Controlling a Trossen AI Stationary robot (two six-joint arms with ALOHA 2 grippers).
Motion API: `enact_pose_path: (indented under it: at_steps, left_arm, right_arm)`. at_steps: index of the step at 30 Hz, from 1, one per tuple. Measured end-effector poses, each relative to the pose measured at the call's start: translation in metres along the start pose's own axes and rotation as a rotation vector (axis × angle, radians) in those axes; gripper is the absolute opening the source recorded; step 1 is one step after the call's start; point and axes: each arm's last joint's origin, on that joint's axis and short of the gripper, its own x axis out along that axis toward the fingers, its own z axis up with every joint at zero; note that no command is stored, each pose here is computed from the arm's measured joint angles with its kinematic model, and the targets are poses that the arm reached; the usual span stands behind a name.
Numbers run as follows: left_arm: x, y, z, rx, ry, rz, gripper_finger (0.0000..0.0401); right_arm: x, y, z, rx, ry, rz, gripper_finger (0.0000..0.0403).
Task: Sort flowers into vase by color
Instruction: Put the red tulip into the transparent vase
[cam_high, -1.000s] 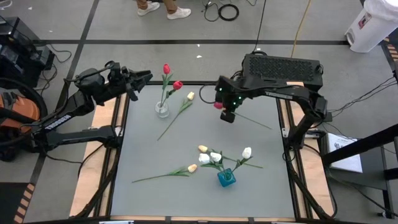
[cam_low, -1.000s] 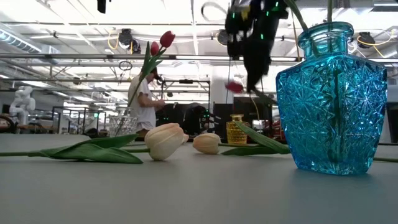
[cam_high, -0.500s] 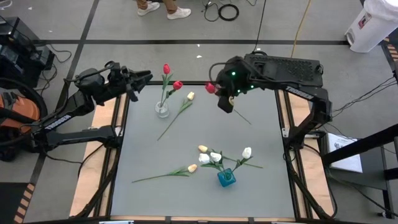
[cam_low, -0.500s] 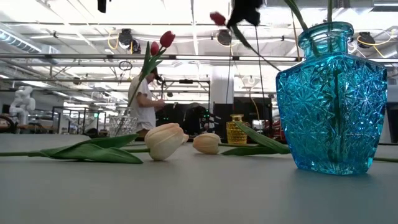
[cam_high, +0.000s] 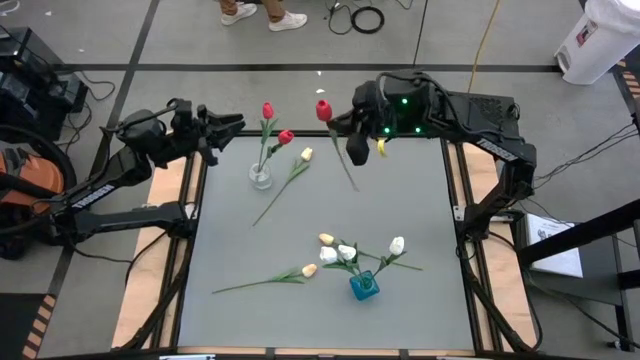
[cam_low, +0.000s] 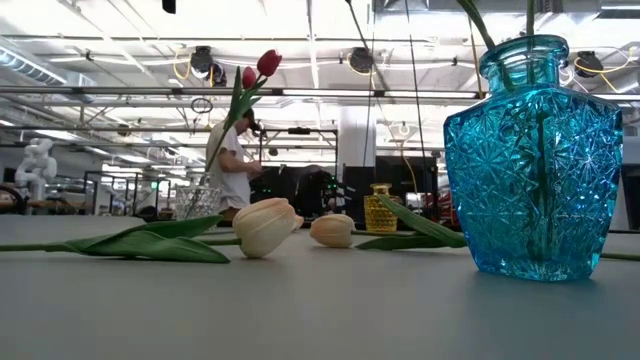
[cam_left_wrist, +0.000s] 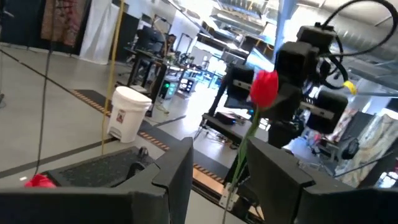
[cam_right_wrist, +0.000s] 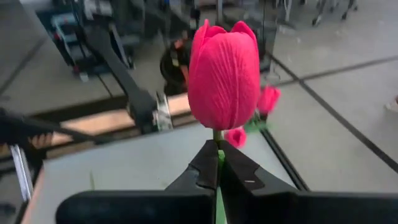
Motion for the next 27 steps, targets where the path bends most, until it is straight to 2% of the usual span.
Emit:
enact_pose_path:
  at_steps: [7, 16, 20, 27]
  left_arm:
    - [0.000, -0.001, 0.000, -0.006, 0.018, -0.046, 0.0155]
    - [0.007, -0.004, 0.000, -0.026, 0.015, -0.112, 0.0155]
    - [0.022, -0.004, -0.008, -0.038, 0.054, -0.133, 0.0155]
    - [0.049, -0.008, -0.023, -0.042, 0.105, -0.181, 0.0155]
  right_arm:
    - [-0.001, 0.009, 0.016, 0.050, -0.158, 0.132, 0.0000]
    - [0.001, 0.015, 0.027, 0.072, -0.286, 0.182, 0.0000]
    - [0.017, 0.016, 0.026, 0.110, -0.286, 0.243, 0.0000]
    - [0.031, 0.019, 0.025, 0.133, -0.295, 0.280, 0.0000]
